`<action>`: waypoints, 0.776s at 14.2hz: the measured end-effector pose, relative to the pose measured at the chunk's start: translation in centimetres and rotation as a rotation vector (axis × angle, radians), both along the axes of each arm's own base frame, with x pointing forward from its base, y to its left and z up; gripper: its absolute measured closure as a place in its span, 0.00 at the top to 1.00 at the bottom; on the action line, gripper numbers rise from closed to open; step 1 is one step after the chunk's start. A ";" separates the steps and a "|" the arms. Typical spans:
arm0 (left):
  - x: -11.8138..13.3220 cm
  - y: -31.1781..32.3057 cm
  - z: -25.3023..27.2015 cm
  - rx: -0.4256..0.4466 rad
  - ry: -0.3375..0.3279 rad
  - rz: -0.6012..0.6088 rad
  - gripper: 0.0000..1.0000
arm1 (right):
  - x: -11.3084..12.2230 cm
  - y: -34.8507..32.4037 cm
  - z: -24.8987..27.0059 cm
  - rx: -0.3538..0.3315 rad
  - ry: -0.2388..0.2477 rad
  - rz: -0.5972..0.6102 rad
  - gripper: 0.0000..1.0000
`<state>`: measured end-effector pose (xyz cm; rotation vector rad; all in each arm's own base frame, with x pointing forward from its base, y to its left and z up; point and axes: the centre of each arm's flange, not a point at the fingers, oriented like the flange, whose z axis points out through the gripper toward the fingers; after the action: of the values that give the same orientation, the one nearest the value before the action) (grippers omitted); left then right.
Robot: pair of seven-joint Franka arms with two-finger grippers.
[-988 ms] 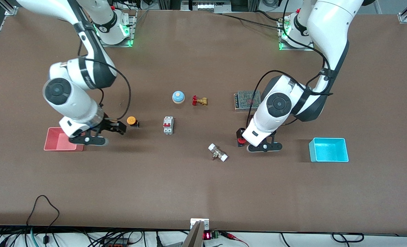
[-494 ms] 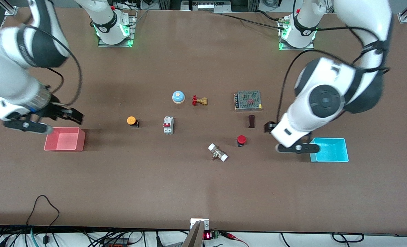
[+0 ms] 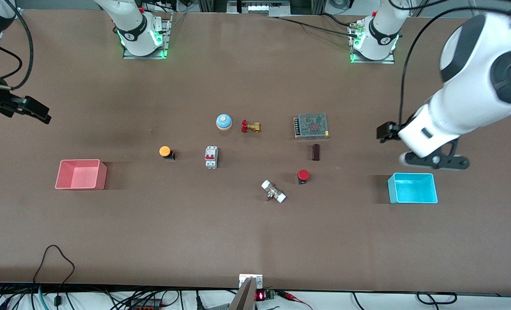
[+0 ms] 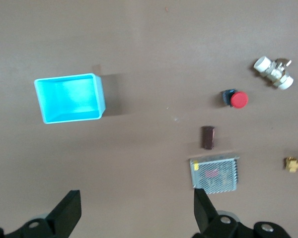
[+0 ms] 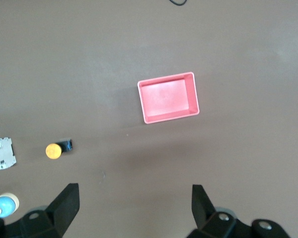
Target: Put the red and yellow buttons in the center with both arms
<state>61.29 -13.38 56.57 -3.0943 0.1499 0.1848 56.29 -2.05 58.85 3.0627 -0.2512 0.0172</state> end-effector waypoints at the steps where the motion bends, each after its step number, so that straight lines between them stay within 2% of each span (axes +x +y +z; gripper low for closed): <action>1: -1.3 1.1 1.0 0.005 -0.007 0.005 1.00 | -0.1 -0.1 0.0 0.008 0.007 -0.004 1.00; 3: -4.0 3.7 2.4 -0.012 -0.022 0.049 1.00 | 0.1 0.1 -0.7 0.037 0.019 -0.008 1.00; 6: -7.2 7.8 2.4 -0.033 -0.007 0.088 1.00 | 0.4 0.9 -1.4 0.048 0.031 0.003 1.00; 8: -8.0 8.2 1.7 -0.035 0.006 0.059 1.00 | 0.6 2.2 -1.3 0.048 0.033 0.024 1.00; 11: -7.8 8.3 1.5 -0.039 -0.004 0.037 1.00 | 0.7 2.6 -1.1 0.047 0.062 0.030 1.00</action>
<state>53.49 -5.10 58.02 -3.1378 0.0980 0.1790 56.96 0.54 57.78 3.1071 -0.2053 -0.0827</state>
